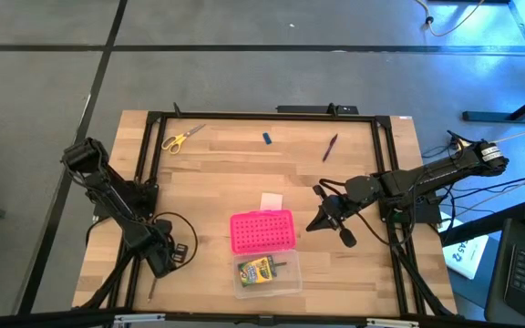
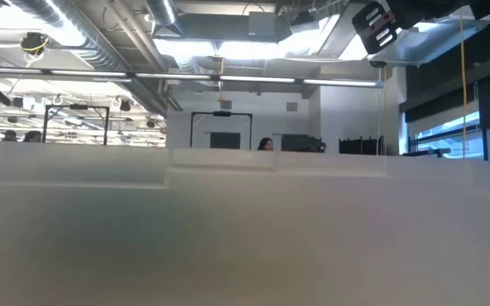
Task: Pack school essentials
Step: Put the pink pencil into the pink supply box
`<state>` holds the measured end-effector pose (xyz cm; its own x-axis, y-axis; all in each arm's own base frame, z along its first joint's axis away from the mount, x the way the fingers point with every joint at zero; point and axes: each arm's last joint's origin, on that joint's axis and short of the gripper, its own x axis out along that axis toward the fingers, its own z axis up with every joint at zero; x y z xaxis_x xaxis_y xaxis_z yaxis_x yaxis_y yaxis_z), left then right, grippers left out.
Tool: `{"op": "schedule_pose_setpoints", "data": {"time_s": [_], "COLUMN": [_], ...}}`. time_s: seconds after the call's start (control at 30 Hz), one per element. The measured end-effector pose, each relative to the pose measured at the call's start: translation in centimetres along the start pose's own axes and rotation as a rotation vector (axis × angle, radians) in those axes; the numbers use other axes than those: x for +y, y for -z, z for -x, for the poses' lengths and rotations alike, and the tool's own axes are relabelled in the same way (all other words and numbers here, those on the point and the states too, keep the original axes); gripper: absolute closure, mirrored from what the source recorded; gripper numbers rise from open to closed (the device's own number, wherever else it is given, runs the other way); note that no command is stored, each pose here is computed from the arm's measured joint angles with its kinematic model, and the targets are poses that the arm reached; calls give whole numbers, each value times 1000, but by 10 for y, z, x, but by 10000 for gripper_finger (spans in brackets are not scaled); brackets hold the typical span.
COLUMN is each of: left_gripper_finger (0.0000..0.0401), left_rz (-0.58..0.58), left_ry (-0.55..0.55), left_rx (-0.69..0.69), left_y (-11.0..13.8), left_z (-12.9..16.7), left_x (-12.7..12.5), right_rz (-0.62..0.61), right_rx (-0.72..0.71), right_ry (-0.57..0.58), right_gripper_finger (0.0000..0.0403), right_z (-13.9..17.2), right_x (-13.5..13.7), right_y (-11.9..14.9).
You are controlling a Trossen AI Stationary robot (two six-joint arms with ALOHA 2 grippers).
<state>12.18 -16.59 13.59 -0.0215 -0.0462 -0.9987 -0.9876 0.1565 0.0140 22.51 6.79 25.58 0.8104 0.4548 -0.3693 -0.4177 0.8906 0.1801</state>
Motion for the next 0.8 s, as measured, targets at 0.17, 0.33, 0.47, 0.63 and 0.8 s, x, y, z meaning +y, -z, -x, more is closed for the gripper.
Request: {"op": "schedule_pose_setpoints", "data": {"time_s": [0.17,0.33,0.47,0.63,0.8], "left_gripper_finger": [375,375,375,375,375], "left_rz": [0,-28,-57,-79,-143], "left_ry": [8,26,81,162,244], "left_rx": [-3,-3,5,-19,-48], "left_y": [0,3,9,16,19], "left_z": [0,4,13,25,39], "left_x": [0,-4,-11,-20,-32], "right_rz": [-3,-28,-36,-43,-32], "right_rx": [1,4,-1,-32,-71], "right_ry": [-8,-35,-36,-41,-47], "right_gripper_finger": [397,397,397,397,397], "right_z": [0,0,2,9,18], "right_x": [0,1,2,4,6], "right_y": [0,0,-1,-5,-10]}}
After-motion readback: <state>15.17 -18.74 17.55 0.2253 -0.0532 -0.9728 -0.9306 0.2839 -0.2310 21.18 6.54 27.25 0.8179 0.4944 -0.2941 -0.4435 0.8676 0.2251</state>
